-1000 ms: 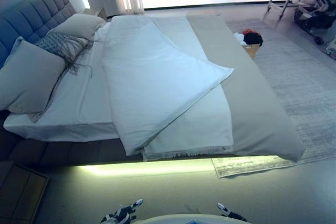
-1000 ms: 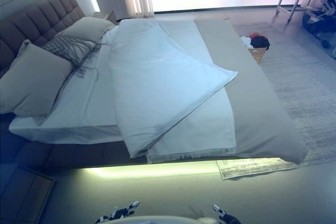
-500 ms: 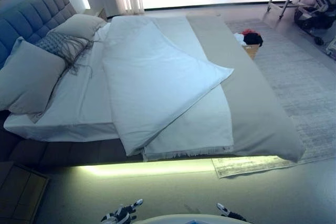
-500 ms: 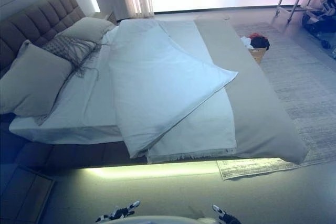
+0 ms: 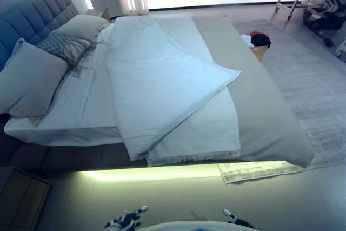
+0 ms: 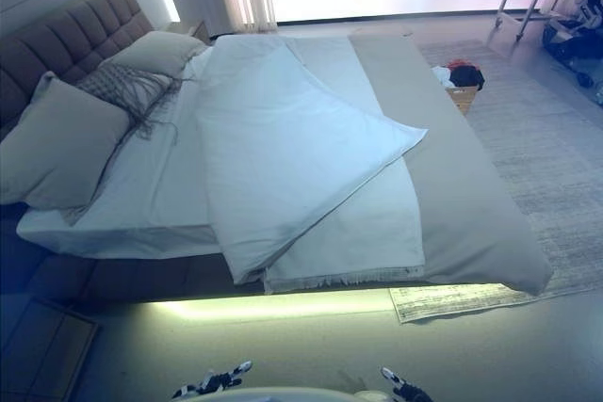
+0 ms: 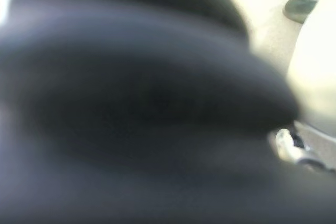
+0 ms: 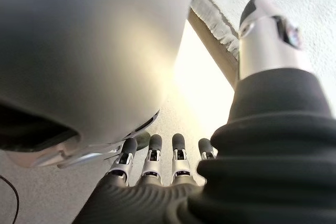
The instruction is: Make the bed neatly
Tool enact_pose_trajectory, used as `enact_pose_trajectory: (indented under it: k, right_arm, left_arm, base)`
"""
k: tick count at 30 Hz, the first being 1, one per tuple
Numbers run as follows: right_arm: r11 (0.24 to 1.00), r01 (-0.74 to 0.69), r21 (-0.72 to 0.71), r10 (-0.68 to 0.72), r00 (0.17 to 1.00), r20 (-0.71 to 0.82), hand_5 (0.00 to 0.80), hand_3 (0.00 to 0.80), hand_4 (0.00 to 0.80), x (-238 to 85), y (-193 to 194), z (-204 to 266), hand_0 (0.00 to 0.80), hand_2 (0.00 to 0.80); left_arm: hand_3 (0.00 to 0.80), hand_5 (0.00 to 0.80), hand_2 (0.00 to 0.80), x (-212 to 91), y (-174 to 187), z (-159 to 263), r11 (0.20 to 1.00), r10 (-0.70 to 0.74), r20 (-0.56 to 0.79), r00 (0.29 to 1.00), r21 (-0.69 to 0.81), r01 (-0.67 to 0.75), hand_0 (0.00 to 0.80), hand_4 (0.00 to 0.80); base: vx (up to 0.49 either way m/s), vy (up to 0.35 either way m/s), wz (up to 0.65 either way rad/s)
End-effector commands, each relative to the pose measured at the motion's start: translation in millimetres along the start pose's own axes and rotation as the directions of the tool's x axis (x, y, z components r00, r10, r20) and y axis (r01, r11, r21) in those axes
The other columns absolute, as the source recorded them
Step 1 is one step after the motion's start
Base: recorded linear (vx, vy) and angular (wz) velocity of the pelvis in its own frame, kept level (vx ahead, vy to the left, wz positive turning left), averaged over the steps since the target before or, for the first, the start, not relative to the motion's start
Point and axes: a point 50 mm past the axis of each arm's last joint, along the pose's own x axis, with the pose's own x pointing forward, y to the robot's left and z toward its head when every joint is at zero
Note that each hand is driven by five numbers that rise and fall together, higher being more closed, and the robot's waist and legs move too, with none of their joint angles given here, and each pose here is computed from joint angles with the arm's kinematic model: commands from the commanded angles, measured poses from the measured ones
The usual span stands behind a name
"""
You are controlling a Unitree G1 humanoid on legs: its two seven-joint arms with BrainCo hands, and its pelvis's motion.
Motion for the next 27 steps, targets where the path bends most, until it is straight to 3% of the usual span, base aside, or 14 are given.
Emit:
enact_pose_trajectory:
  k: [1, 6, 14, 17, 21, 27]
  right_arm:
    - [0.994, -0.096, -0.06, 0.097, 0.995, 0.02, 0.0, 0.0, 0.0, 9.5, 39.1, 27.9, 0.0, 0.0]
    - [0.985, -0.058, -0.164, 0.067, 0.997, 0.046, 0.0, 0.0, 0.0, 7.0, 33.9, 52.2, 0.0, 0.0]
    - [1.0, 0.018, 0.005, -0.018, 0.999, 0.046, 0.0, 0.0, 0.0, -1.3, -3.6, 40.8, 0.0, 0.0]
    - [0.995, 0.023, 0.102, -0.026, 0.999, 0.037, 0.0, 0.0, 0.0, -2.9, -10.7, 29.7, 0.0, 0.0]
    - [0.992, 0.008, 0.129, -0.01, 1.0, 0.017, 0.0, 0.0, 0.0, -3.2, -11.6, 14.0, 0.0, 0.0]
    - [0.991, -0.04, 0.129, 0.041, 0.999, -0.003, 0.0, 0.0, 0.0, -0.7, -1.9, 7.3, 0.0, 0.0]
  left_arm:
    - [0.0, 0.0, 0.0, 5.5, -13.6, 29.3, 1.0, -0.003, 0.072, 0.997, 0.005, 0.003, 0.0, 0.0]
    - [0.0, 0.0, 0.0, 3.8, -10.0, 42.7, 0.983, 0.009, 0.181, 0.983, -0.182, 0.025, 0.0, 0.0]
    - [0.0, 0.0, 0.0, -2.3, 19.4, 24.7, 0.946, 0.144, 0.084, 0.986, -0.304, -0.112, 0.0, 0.0]
    - [0.0, 0.0, 0.0, -4.6, 25.8, 14.4, 0.951, 0.154, 0.051, 0.987, -0.28, -0.133, 0.0, 0.0]
    - [0.0, 0.0, 0.0, -7.4, 32.5, 5.3, 0.981, 0.144, -0.013, 0.989, -0.127, -0.145, 0.0, 0.0]
    - [0.0, 0.0, 0.0, -5.6, 29.1, 30.9, 0.993, 0.108, 0.044, 0.993, -0.062, -0.105, 0.0, 0.0]
  base:
    - [-0.011, -0.048, 0.13]
    - [0.092, 0.174, 0.11]
    - [0.311, 0.435, -0.01]
    - [0.348, 0.509, -0.26]
    - [0.288, 0.417, -0.08]
    - [0.238, 0.19, 0.21]
